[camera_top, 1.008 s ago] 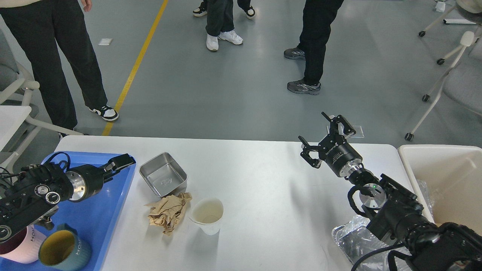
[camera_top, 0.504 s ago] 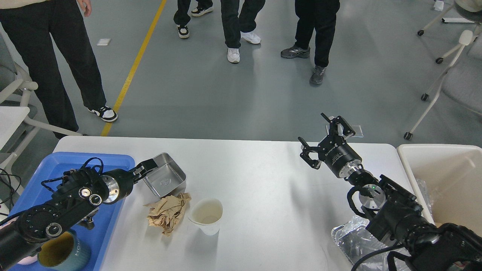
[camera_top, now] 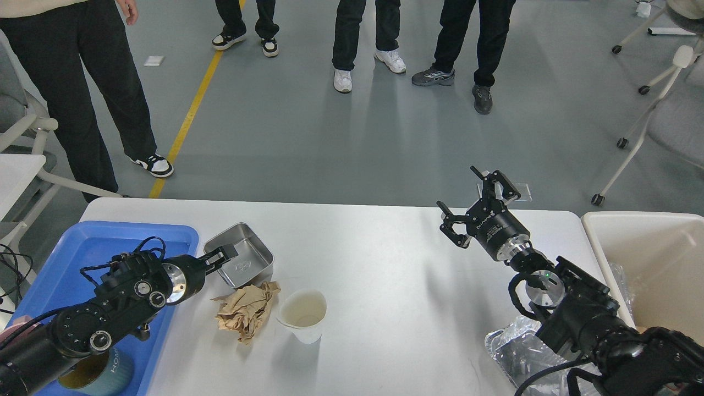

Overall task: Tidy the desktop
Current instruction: 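Move the left gripper to the silver metal tin and grasp its rim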

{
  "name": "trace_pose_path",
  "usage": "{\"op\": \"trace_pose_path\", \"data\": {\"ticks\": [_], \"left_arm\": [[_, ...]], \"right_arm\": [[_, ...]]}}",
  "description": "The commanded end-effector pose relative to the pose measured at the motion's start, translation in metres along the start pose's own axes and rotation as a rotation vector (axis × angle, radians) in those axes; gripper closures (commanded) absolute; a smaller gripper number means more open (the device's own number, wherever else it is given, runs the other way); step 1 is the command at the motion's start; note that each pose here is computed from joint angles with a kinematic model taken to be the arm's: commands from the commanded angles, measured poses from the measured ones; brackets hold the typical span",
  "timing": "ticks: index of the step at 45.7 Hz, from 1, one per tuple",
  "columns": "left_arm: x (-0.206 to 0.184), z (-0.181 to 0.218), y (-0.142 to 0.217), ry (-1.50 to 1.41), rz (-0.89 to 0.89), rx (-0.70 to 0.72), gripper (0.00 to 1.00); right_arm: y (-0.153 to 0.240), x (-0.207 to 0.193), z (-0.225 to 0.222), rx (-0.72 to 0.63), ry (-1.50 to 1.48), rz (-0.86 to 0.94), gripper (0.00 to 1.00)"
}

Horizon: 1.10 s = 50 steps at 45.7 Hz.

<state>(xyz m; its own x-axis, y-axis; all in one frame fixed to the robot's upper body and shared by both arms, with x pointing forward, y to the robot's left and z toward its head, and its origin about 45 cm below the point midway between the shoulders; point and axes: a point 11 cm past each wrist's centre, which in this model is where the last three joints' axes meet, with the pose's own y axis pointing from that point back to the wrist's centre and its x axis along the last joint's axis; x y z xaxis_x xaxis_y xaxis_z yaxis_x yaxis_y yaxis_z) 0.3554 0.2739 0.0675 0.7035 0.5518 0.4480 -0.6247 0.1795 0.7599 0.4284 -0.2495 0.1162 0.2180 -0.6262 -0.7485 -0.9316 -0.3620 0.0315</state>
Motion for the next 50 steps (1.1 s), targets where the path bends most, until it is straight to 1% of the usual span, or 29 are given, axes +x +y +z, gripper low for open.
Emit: {"op": "trace_pose_path", "data": {"ticks": [1,10,16,19,23,50], "left_arm": [[-0.002,-0.001,-0.003,-0.015,0.003,0.012,0.32],[-0.017,0.007,-0.011,-0.035,-0.013,0.011,0.39],[-0.023,0.009,-0.013,-0.036,-0.023,0.009,0.46],[-0.024,0.008,-0.013,-0.035,-0.024,0.010,0.53],[-0.025,0.007,-0.013,-0.034,-0.026,0.012,0.57],[-0.015,0.004,-0.010,-0.044,-0.020,0.016,0.65]], "right_arm": [[0.000,0.001,0.000,0.000,0.001,0.002,0.00],[0.001,0.002,-0.001,0.001,0.002,0.005,0.00],[0.003,0.003,0.000,0.000,0.001,0.006,0.00],[0.004,0.004,0.001,-0.002,-0.001,0.008,0.00],[0.004,0.004,0.002,-0.003,-0.001,0.009,0.00],[0.004,0.004,0.002,-0.003,-0.003,0.008,0.00]]}}
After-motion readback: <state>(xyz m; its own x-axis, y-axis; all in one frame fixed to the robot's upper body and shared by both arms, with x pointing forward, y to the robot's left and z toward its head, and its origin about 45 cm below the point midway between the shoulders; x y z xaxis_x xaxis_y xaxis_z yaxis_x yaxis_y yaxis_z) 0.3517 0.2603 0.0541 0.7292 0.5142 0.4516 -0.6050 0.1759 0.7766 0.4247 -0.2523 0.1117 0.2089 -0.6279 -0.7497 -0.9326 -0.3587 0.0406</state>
